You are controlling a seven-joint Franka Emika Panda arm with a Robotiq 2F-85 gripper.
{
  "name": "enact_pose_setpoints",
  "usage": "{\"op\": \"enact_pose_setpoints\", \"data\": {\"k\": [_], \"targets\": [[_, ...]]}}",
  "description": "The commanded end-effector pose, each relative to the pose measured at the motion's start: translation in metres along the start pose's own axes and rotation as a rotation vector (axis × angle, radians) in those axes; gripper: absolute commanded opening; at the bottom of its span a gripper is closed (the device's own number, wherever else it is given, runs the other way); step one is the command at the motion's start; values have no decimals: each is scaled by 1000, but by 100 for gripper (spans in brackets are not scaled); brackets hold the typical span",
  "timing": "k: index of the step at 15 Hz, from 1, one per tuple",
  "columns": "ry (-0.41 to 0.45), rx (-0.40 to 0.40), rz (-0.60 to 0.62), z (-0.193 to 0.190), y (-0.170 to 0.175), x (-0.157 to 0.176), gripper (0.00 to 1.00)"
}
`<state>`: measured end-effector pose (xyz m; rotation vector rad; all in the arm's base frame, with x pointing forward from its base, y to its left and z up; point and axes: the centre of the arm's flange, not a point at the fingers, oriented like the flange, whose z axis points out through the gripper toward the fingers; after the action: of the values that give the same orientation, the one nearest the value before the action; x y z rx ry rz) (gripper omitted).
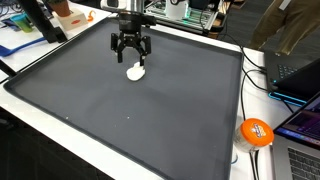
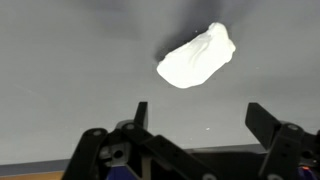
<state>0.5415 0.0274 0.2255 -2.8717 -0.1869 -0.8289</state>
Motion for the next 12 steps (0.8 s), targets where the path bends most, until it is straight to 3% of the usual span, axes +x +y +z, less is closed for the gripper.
{"op": "enact_pose_setpoints", "data": {"k": [1, 3, 8, 12], "targets": [[39, 9, -25, -2, 2, -7, 100], [75, 7, -54, -1, 1, -8, 100], [49, 14, -132, 12, 5, -22, 100], [76, 29, -186, 21, 5, -31, 100]]}}
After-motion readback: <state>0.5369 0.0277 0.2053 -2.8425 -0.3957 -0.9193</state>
